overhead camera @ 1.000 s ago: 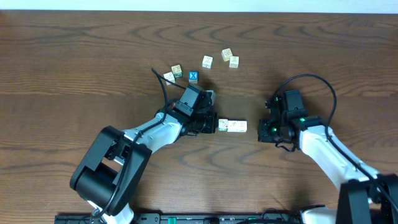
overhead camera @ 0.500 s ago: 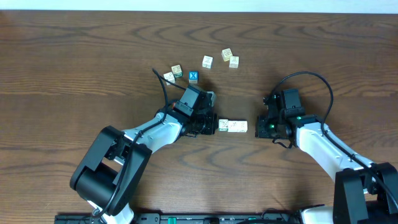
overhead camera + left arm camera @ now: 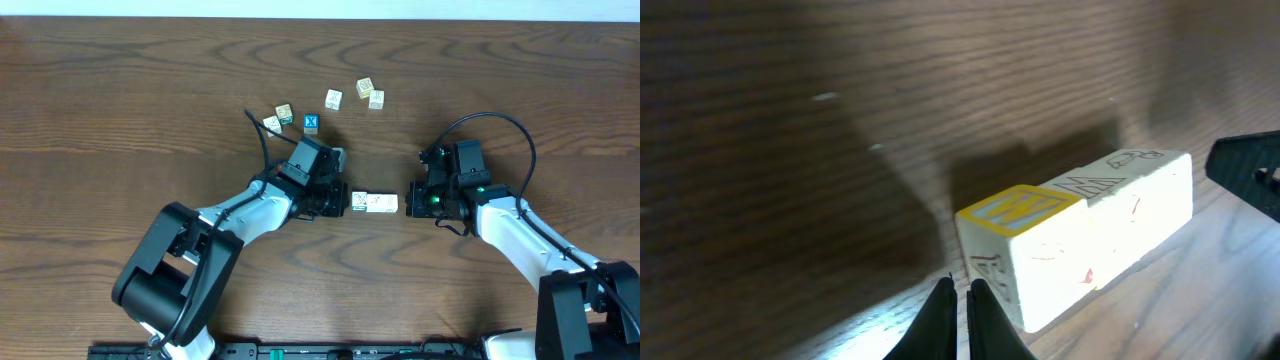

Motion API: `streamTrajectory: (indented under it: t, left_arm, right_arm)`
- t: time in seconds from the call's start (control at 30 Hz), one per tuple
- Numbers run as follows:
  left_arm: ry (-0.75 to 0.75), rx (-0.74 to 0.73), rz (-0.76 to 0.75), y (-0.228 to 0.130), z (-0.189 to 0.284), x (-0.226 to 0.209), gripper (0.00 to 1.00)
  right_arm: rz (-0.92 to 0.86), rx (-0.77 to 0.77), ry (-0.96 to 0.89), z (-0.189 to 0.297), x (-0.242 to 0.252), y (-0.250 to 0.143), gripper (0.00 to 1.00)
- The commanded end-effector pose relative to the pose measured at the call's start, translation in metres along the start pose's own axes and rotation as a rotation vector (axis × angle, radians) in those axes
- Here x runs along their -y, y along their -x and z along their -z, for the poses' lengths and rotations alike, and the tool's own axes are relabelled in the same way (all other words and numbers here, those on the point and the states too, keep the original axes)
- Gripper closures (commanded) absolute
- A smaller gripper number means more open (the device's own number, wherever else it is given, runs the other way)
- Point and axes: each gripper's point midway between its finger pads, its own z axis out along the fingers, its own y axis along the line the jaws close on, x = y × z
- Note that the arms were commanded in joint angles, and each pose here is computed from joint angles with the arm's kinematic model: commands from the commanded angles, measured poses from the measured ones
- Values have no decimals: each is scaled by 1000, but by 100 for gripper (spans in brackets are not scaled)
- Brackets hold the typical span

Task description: Lift 3 blocks

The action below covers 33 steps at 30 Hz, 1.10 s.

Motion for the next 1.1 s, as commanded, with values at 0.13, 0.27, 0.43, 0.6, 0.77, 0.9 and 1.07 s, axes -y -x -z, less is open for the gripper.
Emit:
streamTrajectory:
  t: [0.13, 0.27, 0.43, 0.6, 0.77, 0.9, 1.07]
  left_arm:
    - [52, 78, 48, 31, 15, -35, 92]
    - [37, 101, 18, 44, 19, -28, 93]
    - [18, 124, -32, 56, 20, -10, 93]
    - [17, 130, -42, 59, 21, -5, 93]
    - [15, 116, -49, 55, 18, -2, 93]
    - [8, 109, -92, 51, 15, 7, 93]
    - [5, 108, -108, 50, 14, 9, 93]
  right_arm:
    - [1, -27, 12, -2, -4, -8, 99]
    - [1, -27, 12, -2, -4, -8, 99]
    - [1, -27, 11, -2, -4, -8, 99]
    - [0, -30, 11, -2, -4, -8, 99]
    - [0, -30, 11, -2, -4, -8, 99]
    - [-1, -32, 10, -2, -3, -9, 99]
    - [-10, -35, 9, -2, -3, -10, 99]
